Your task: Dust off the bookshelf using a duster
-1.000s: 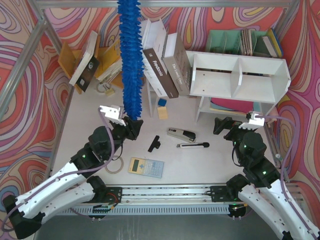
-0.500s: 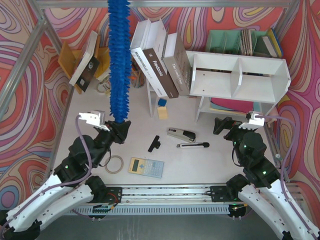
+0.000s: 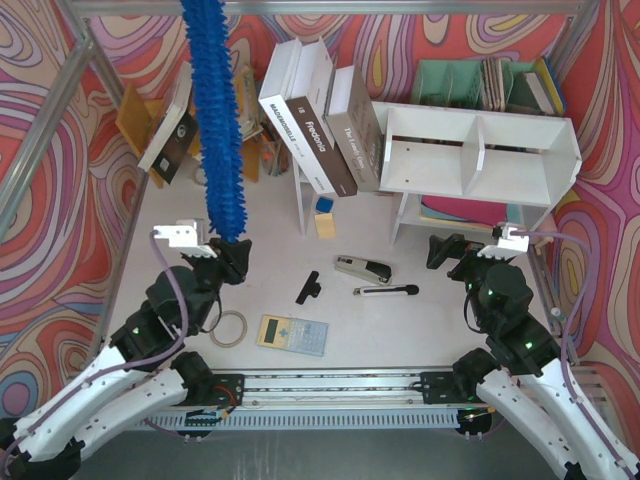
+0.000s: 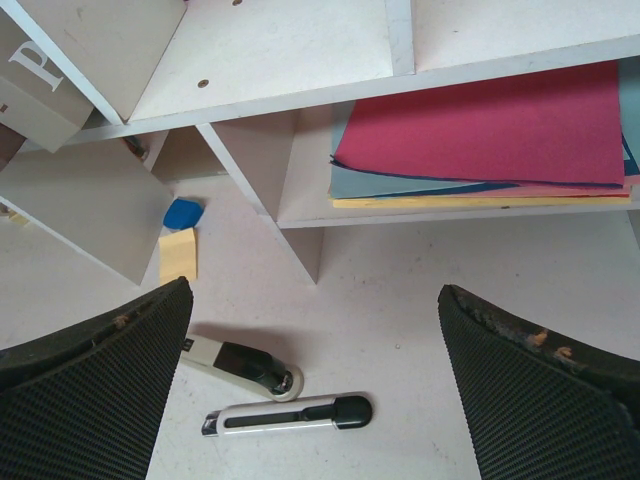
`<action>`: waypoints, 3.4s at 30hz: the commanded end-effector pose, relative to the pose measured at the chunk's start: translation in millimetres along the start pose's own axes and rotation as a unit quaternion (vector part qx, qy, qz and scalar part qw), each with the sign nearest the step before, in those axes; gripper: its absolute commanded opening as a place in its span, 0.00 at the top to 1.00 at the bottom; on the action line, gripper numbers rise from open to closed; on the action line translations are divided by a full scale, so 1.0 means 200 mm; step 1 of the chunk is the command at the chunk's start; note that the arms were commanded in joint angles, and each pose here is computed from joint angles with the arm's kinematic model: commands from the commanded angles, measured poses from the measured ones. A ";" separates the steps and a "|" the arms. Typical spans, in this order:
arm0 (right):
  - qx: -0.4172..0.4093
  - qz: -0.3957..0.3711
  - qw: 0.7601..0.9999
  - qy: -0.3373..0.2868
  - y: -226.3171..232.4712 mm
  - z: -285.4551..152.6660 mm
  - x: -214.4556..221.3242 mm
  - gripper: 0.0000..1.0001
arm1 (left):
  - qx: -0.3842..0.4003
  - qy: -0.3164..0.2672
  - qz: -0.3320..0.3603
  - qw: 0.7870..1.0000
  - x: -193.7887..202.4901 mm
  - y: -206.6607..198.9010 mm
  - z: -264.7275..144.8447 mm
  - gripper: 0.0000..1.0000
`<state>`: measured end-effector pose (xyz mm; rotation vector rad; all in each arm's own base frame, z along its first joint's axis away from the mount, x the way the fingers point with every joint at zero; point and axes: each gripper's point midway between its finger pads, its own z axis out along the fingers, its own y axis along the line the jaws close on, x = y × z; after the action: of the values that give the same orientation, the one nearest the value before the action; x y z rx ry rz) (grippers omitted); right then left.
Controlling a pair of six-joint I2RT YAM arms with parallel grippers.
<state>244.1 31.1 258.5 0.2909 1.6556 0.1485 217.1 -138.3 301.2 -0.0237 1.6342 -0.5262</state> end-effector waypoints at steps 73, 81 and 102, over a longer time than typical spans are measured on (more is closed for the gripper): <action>0.012 0.012 1.000 -0.014 -0.02 0.00 -0.03 0.01 | 0.000 0.221 -0.002 0.975 0.66 -0.03 0.06 1.00; 0.011 0.012 1.000 -0.012 -0.02 0.00 -0.02 0.01 | -0.022 0.251 -0.006 0.968 0.85 0.06 0.02 1.00; 0.013 0.015 1.000 -0.011 -0.02 0.00 -0.01 0.01 | 0.009 0.208 -0.024 0.978 0.58 -0.04 0.01 1.00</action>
<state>242.8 27.5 258.8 0.3146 1.6495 0.1411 197.2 -181.6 182.1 0.0830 2.0817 -0.5813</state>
